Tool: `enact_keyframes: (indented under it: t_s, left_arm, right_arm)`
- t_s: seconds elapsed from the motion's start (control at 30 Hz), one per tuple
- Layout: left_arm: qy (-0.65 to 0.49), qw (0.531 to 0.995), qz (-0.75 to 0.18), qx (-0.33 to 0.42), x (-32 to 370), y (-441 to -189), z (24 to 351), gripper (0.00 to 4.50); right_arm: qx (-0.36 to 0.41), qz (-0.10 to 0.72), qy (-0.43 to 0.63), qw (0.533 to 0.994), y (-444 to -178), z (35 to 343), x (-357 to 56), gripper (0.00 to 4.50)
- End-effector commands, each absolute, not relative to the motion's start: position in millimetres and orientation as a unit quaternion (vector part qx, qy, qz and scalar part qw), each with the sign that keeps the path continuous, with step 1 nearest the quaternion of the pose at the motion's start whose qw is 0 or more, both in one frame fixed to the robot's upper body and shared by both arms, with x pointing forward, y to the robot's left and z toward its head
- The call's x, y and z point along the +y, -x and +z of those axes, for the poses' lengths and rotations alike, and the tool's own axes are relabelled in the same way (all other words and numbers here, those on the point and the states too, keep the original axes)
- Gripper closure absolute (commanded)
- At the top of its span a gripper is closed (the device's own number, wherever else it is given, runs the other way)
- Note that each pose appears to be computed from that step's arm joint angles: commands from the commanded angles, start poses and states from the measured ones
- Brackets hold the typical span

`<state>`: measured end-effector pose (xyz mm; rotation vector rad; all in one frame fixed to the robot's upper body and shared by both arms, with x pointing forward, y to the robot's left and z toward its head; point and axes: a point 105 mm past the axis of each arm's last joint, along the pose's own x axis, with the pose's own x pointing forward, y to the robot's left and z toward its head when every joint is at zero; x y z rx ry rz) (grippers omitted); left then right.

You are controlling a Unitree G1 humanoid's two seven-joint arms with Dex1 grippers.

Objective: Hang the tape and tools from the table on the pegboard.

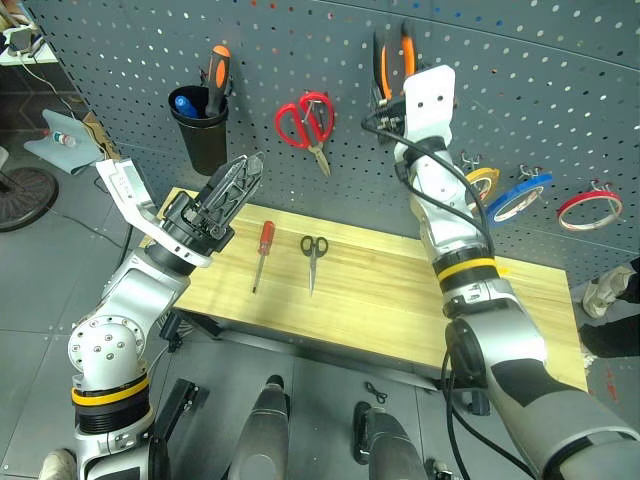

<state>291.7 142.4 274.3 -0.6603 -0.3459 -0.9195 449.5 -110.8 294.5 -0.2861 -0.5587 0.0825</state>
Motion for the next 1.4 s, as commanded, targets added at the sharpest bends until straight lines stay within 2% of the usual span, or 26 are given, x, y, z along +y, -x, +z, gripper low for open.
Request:
enact_keyframes:
  t_s: [0.03, 0.33, 0.47, 0.57, 0.67, 0.8, 0.93, 1.03, 1.2, 1.4]
  left_arm:
    - [0.303, 0.821, -0.453, -0.172, 136.8, -287.4, 281.8, 0.00]
    - [0.298, 0.826, -0.453, -0.157, 135.1, -285.9, 274.8, 0.00]
    - [0.250, 0.862, -0.429, -0.099, 137.1, -284.8, 244.0, 0.00]
    - [0.206, 0.902, -0.377, -0.051, 144.1, -293.3, 212.5, 0.00]
    - [0.156, 0.938, -0.311, 0.004, 149.1, -307.7, 179.4, 0.00]
    - [0.108, 0.967, -0.222, 0.058, 144.2, -327.6, 142.3, 0.00]
    - [0.095, 0.976, -0.182, 0.076, 131.5, -341.3, 127.2, 0.00]
    - [0.082, 0.979, -0.155, 0.108, 102.9, -358.7, 110.9, 0.00]
    - [0.061, 0.986, -0.094, 0.120, 96.8, -382.0, 108.7, 0.00]
    - [0.044, 0.989, -0.082, 0.114, 82.1, -400.7, 127.7, 0.00]
  right_arm:
    - [-0.277, 0.011, 0.122, 0.953, -445.6, 302.9, -129.1, 0.05]
    - [-0.254, 0.036, 0.135, 0.957, -436.0, 295.2, -133.3, 0.05]
    - [-0.183, 0.201, 0.123, 0.954, -414.1, 272.3, -105.0, 0.05]
    - [-0.142, 0.291, 0.119, 0.939, -389.7, 264.9, -99.0, 0.05]
    - [-0.118, 0.356, 0.106, 0.921, -367.8, 263.7, -97.8, 0.05]
    - [-0.054, 0.453, 0.099, 0.884, -338.7, 240.8, -97.1, 0.05]
    - [-0.016, 0.508, 0.112, 0.854, -322.9, 225.4, -101.1, 0.05]
    - [0.027, 0.549, 0.144, 0.823, -313.4, 204.9, -118.8, 0.05]
    - [0.055, 0.580, 0.149, 0.799, -306.8, 198.5, -126.6, 0.05]
    - [0.031, 0.575, 0.137, 0.806, -307.9, 221.5, -121.0, 0.05]
